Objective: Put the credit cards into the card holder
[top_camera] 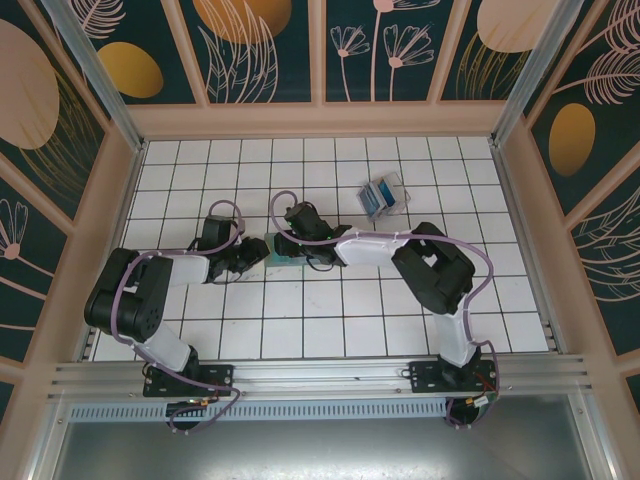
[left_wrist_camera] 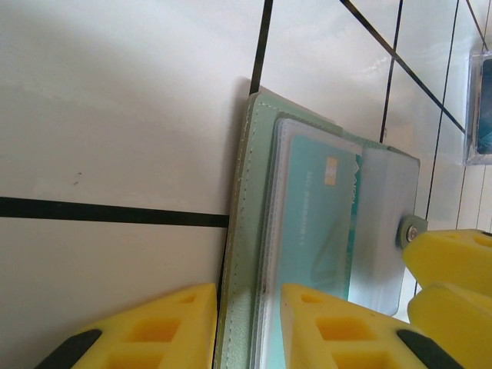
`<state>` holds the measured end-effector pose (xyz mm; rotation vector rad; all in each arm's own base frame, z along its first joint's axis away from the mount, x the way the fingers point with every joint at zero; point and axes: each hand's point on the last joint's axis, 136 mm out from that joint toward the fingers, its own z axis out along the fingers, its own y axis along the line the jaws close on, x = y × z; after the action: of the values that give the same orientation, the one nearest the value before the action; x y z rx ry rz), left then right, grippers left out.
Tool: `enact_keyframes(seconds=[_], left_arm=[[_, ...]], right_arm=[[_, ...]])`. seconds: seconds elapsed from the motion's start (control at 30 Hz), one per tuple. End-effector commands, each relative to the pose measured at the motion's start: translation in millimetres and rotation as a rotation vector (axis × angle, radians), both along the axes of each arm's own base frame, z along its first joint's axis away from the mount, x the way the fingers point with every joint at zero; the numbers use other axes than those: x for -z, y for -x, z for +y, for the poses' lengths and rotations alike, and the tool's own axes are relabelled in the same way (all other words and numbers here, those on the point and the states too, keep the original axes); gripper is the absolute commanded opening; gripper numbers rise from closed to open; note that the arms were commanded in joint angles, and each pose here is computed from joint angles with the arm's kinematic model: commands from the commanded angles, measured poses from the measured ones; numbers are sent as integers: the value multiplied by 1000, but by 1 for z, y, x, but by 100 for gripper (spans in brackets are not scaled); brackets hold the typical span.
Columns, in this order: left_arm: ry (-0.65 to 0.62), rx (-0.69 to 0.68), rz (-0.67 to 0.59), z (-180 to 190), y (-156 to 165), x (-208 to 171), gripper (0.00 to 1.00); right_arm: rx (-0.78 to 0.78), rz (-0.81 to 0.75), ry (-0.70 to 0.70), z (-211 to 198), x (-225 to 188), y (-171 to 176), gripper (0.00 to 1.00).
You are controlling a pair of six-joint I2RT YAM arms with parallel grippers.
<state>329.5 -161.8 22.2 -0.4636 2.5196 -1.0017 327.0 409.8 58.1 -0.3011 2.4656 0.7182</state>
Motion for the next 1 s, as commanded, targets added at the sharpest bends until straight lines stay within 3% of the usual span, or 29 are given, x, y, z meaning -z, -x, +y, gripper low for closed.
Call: enact_keyframes(seconds=[0.0,0.97], left_arm=[[-5,3,3,-2,-1,10,30],[46,29,5,-10,2,10,28]], right_arm=[[29,36,32,-5,25,3,45],[-95,22,-30,27,18,11,36]])
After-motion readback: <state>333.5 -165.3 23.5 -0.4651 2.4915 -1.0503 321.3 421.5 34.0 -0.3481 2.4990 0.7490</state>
